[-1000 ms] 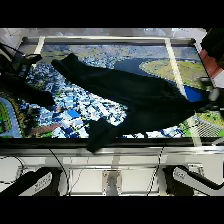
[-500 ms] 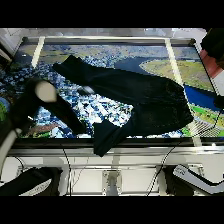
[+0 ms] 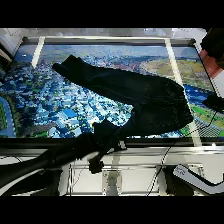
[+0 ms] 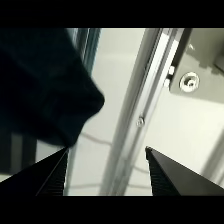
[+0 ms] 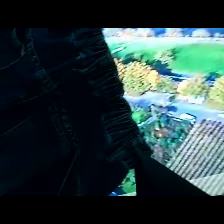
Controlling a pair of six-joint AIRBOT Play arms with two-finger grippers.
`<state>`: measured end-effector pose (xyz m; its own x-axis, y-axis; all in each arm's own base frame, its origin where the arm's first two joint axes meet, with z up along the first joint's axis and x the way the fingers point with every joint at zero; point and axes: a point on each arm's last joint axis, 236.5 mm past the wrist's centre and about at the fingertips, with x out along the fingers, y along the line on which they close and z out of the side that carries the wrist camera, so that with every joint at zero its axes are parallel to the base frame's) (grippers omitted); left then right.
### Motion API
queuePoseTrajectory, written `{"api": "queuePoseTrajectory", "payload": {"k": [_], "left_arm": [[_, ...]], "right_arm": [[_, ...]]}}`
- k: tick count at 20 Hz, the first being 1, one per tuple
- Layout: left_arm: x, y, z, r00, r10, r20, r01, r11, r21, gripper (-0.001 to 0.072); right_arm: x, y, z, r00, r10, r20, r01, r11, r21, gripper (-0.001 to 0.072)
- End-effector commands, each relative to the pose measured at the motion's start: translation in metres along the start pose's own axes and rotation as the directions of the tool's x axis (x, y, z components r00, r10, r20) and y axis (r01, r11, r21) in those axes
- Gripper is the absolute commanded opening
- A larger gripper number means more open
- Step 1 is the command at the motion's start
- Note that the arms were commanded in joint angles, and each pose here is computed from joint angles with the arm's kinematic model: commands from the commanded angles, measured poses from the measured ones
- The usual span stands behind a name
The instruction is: Fold the clothes and pants, and hang the long-sleeved shirts on hangers.
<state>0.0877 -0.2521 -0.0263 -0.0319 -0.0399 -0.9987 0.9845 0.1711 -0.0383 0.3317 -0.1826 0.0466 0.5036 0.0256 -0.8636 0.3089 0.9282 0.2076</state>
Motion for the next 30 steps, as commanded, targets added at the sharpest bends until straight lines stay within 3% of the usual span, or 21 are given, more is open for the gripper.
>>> {"api": "queuePoseTrajectory", "payload": {"k": [1,5,6,7,8,12,15,17,20,22,23,25,26,30], "left_arm": [[0.020,0.006,0.020,0.991,0.110,0.078,-0.116,0.990,0.084,0.0556],[0.037,0.061,0.020,0.958,0.264,0.110,-0.261,0.965,-0.040,0.0434],[0.038,0.074,0.017,0.954,0.283,0.098,-0.277,0.958,-0.073,0.0287],[0.038,0.087,0.012,0.951,0.297,0.082,-0.287,0.950,-0.120,0.0051],[0.036,0.097,0.006,0.951,0.299,0.073,-0.282,0.941,-0.188,0.0009],[-0.005,0.127,-0.020,0.937,0.338,0.090,-0.266,0.855,-0.445,0.0008],[-0.079,0.135,-0.037,0.878,0.426,0.219,-0.206,0.748,-0.631,0.0008],[-0.136,0.118,-0.060,0.844,0.448,0.294,-0.111,0.683,-0.722,0.0007],[-0.219,0.078,-0.087,0.760,0.452,0.467,0.144,0.584,-0.799,0.0008],[-0.271,0.050,-0.088,0.650,0.432,0.625,0.307,0.604,-0.736,0.0008],[-0.289,0.044,-0.092,0.608,0.437,0.663,0.332,0.619,-0.712,0.0008],[-0.303,0.052,-0.106,0.568,0.500,0.654,0.311,0.605,-0.733,0.0008],[-0.302,0.065,-0.116,0.572,0.552,0.607,0.273,0.569,-0.776,0.0008],[-0.278,0.114,-0.158,0.670,0.682,0.293,0.039,0.361,-0.932,0.0009]], "right_arm": [[0.007,0.016,-0.010,0.997,0.077,-0.020,-0.076,0.997,0.033,0.0364],[0.016,0.027,-0.022,0.991,0.131,-0.040,-0.128,0.989,0.071,0.0364],[0.017,0.027,-0.025,0.990,0.133,-0.047,-0.130,0.989,0.074,0.0364],[0.018,0.028,-0.026,0.989,0.136,-0.052,-0.132,0.988,0.075,0.0364],[0.018,0.029,-0.027,0.989,0.139,-0.056,-0.135,0.988,0.076,0.0364],[0.018,0.030,-0.028,0.988,0.146,-0.060,-0.141,0.987,0.078,0.0363],[0.017,0.033,-0.026,0.986,0.158,-0.052,-0.153,0.985,0.085,0.0363],[0.017,0.038,-0.024,0.984,0.176,-0.041,-0.172,0.981,0.091,0.0363],[0.021,0.056,-0.023,0.980,0.193,-0.055,-0.193,0.981,0.013,0.0361],[0.025,0.075,-0.027,0.973,0.215,-0.081,-0.219,0.975,-0.044,0.0361],[0.026,0.084,-0.029,0.970,0.224,-0.096,-0.231,0.971,-0.068,0.0361],[0.029,0.100,-0.033,0.965,0.232,-0.121,-0.246,0.963,-0.113,0.0362],[0.030,0.107,-0.035,0.962,0.239,-0.129,-0.255,0.958,-0.129,0.0361],[0.033,0.129,-0.040,0.953,0.260,-0.156,-0.286,0.942,-0.174,0.0361]]}}
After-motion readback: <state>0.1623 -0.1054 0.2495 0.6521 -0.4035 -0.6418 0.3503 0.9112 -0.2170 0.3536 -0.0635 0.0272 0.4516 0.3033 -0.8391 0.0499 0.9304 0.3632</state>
